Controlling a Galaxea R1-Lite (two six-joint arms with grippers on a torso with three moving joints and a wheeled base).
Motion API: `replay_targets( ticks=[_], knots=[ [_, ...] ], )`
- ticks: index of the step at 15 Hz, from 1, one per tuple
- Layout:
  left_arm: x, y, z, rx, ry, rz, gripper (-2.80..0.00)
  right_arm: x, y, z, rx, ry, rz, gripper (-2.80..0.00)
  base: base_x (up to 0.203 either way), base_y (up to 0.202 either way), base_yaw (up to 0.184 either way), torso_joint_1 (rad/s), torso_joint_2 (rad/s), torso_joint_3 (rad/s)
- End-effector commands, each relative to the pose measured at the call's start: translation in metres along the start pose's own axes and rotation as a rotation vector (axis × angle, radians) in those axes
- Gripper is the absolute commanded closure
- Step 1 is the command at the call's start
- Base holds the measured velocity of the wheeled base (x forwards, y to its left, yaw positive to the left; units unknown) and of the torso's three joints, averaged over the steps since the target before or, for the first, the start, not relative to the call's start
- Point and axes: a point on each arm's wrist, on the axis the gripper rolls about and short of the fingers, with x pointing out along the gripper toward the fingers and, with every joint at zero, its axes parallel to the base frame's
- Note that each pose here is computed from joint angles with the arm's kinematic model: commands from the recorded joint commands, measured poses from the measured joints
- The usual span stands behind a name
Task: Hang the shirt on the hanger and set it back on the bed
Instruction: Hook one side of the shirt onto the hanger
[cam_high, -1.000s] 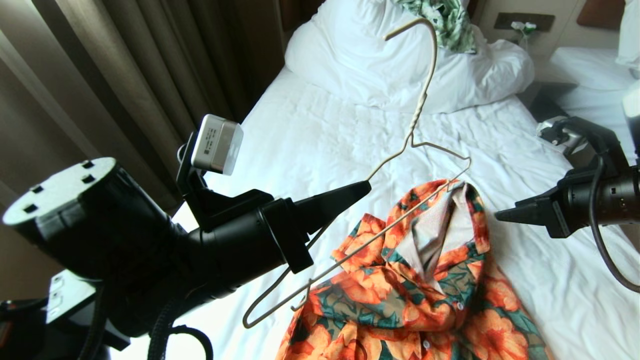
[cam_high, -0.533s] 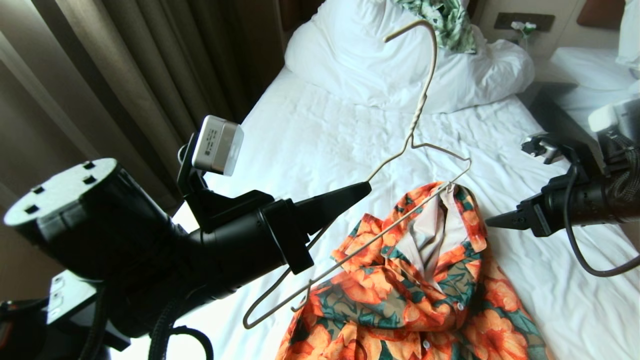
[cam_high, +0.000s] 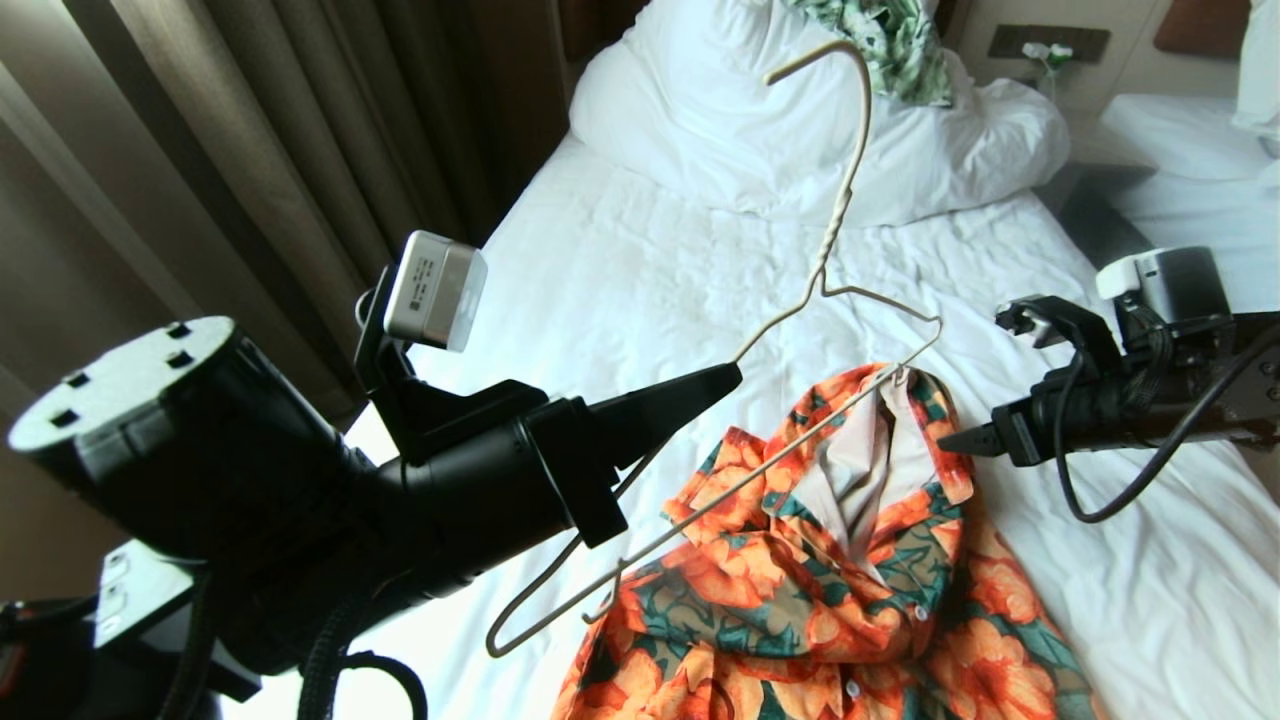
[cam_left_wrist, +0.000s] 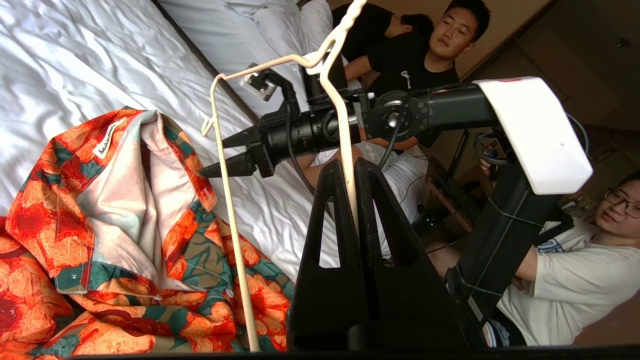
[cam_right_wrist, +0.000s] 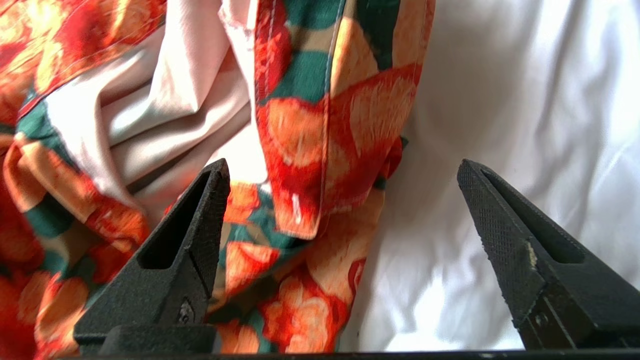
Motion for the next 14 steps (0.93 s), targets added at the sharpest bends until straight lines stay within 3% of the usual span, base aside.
replay_targets(
  ticks=[1,3,4,14],
  knots=[
    [0.000,0.000,0.000,-0.002,-0.004,-0.005,0.00,0.020,-0.002,-0.006,0.004,0.032,0.008,-2.80,0.000,0.000,0.000,0.000,0.00,0.000],
    [0.000,-0.001,0.001,-0.001,-0.006,-0.006,0.00,0.034,-0.003,-0.007,0.002,0.018,0.008,-2.80,0.000,0.000,0.000,0.000,0.00,0.000],
    [0.000,-0.001,0.001,-0.001,-0.005,-0.006,0.00,0.039,-0.004,-0.007,0.002,0.012,0.007,0.00,0.000,0.000,0.000,0.000,0.00,0.000],
    [0.000,-0.001,0.001,0.000,-0.006,-0.008,0.00,0.039,-0.003,-0.003,0.054,-0.006,0.009,0.00,0.000,0.000,0.000,0.000,0.00,0.000]
  ],
)
